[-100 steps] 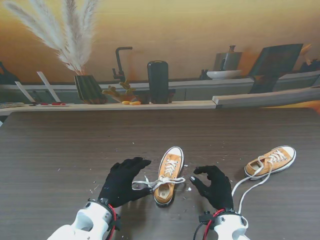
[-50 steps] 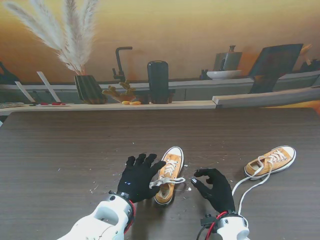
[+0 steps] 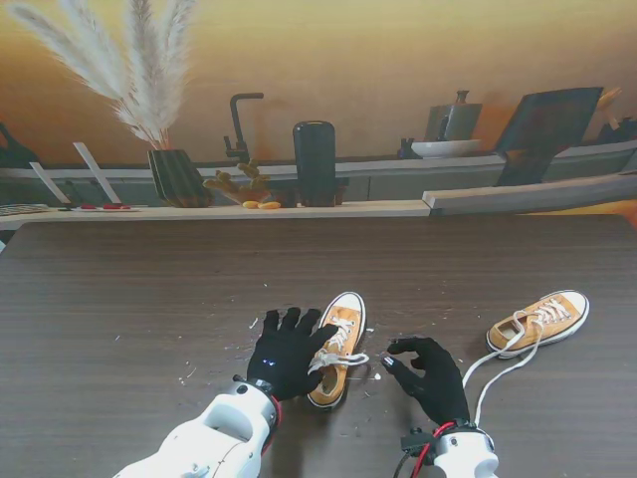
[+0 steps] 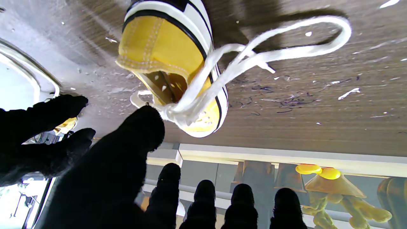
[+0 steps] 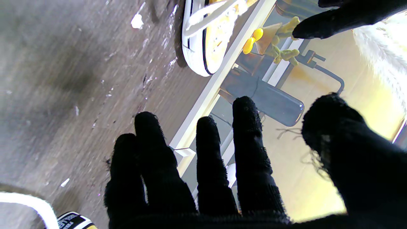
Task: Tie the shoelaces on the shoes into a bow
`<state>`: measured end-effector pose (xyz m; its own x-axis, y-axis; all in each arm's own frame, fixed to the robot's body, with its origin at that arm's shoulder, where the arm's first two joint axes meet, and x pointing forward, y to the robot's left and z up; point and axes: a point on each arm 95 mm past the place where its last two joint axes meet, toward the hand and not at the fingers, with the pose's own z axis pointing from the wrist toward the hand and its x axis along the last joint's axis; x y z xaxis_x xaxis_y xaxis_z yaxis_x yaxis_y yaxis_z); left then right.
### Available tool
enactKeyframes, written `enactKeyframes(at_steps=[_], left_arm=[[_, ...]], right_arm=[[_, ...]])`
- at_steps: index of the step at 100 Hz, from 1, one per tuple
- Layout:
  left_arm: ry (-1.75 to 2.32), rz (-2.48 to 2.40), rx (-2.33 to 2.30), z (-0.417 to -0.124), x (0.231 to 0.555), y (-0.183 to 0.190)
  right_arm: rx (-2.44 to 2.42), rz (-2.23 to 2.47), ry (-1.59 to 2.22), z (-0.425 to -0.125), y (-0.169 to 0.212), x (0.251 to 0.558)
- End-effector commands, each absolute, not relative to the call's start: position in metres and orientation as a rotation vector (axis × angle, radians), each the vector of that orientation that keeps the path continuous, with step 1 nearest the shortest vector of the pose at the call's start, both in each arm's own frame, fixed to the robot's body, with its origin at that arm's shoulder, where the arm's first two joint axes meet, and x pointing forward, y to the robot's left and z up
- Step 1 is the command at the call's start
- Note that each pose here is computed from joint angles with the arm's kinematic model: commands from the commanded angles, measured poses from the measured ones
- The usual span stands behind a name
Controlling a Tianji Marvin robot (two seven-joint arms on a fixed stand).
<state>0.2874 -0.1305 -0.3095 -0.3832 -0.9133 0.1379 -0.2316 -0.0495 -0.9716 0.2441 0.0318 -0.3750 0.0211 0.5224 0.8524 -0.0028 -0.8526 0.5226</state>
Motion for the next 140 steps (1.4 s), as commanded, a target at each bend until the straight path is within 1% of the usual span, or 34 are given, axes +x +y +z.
enactKeyframes(at_steps=[1, 44, 94, 140], left_arm=[[1.654, -1.449, -1.232, -0.312, 0.289, -0.130], [1.677, -1.454, -1.241, -0.331, 0.304, -0.139], [1.732, -1.439, -1.218, -0.353, 0.317, -0.161], [1.632, -1.506, -1.206, -0.373, 0.340, -0.177]], right_arm=[[1.933, 1.892, 0.542, -0.374, 0.031, 0.243], [1.951, 1.907, 0.540, -0.372, 0.031, 0.241], [1.967, 1.966, 0.499, -0.364, 0.029, 0.231], [1.972, 1.967, 0.476, -0.362, 0.026, 0.228]])
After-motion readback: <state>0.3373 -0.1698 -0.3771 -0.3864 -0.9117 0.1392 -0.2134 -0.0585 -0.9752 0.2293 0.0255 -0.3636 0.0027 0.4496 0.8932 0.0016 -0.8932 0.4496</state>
